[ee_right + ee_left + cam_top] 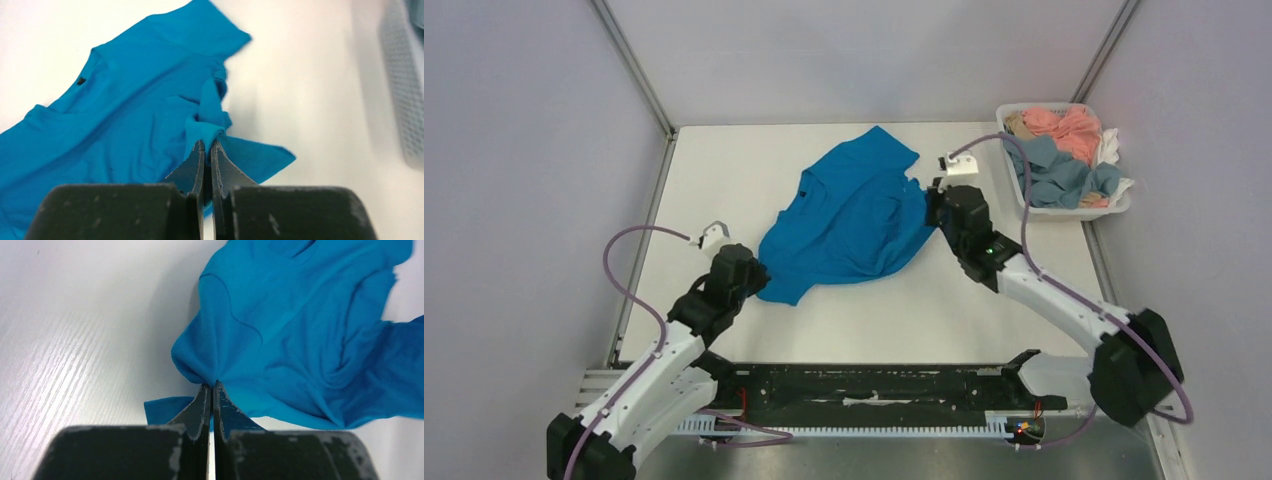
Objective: Fold and stack the t-shirts
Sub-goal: Flatten out the tshirt
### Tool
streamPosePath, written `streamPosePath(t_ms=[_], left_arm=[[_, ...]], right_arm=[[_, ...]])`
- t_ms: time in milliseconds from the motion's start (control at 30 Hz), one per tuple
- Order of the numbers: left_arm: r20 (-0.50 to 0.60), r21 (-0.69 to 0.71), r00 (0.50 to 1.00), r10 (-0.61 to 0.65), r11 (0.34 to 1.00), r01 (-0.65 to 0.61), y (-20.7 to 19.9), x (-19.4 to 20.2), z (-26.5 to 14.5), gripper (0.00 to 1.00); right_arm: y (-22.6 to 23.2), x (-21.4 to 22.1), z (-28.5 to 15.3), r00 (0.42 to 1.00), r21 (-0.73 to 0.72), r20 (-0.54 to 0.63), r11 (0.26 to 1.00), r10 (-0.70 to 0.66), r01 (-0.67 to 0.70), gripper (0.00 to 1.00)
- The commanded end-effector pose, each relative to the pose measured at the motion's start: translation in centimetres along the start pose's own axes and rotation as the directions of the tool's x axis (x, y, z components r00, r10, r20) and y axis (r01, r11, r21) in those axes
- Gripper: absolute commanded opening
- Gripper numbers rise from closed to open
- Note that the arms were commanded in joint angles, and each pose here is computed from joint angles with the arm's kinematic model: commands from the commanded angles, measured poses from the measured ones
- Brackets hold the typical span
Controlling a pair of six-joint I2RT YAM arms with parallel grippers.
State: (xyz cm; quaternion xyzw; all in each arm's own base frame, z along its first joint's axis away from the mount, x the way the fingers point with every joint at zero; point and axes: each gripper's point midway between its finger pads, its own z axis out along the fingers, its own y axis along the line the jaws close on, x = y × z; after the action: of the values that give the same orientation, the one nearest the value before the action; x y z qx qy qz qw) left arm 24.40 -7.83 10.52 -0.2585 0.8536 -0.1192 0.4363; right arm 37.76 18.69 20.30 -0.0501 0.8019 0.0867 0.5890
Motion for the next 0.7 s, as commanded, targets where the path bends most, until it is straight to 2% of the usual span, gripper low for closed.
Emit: streamPosePath(t_ms=[0, 100, 233, 367, 533, 600, 667], left_arm=[[0.102, 0.137, 0.991, -0.084, 0.988, 0.070, -3.6, -4.8, -3.4, 0.02], [0.205, 0.259, 0.970, -0.130, 0.963, 0.075, -6.4, -9.5, -7.4, 0.02], [0.343, 0.443, 0.920, -0.192, 0.896, 0.022, -10.6, -16.9, -15.4, 0.02], [0.406, 0.559, 0.874, -0.266, 0.829, -0.007, -12.8, -21.6, -22.0, 0.02], [0.457, 0.696, 0.829, -0.323, 0.710, -0.108, -15.6, -25.9, -30.0, 0.02], [0.481, 0.705, 0.815, -0.325, 0.696, -0.138, -16.2, -27.1, -31.7, 0.02], [0.508, 0.676, 0.798, -0.325, 0.724, -0.136, -16.3, -28.5, -31.8, 0.02]], right_arm=[[-2.7, -1.7, -4.5, 0.993, 0.048, 0.104, 0.997, 0.059, -0.064, 0.00], [-3.4, -6.0, -7.3, 0.971, 0.041, 0.221, 0.994, 0.088, -0.099, 0.00], [-4.2, -13.7, -12.1, 0.912, 0.011, 0.390, 0.990, 0.127, -0.143, 0.00], [-4.6, -20.4, -17.2, 0.842, -0.043, 0.516, 0.987, 0.156, -0.156, 0.00], [-4.0, -25.5, -22.2, 0.789, -0.140, 0.587, 0.982, 0.184, -0.125, 0.00], [-4.6, -26.5, -23.0, 0.785, -0.116, 0.595, 0.984, 0.175, -0.132, 0.00], [-5.3, -27.0, -23.0, 0.788, -0.070, 0.596, 0.987, 0.157, -0.144, 0.00]])
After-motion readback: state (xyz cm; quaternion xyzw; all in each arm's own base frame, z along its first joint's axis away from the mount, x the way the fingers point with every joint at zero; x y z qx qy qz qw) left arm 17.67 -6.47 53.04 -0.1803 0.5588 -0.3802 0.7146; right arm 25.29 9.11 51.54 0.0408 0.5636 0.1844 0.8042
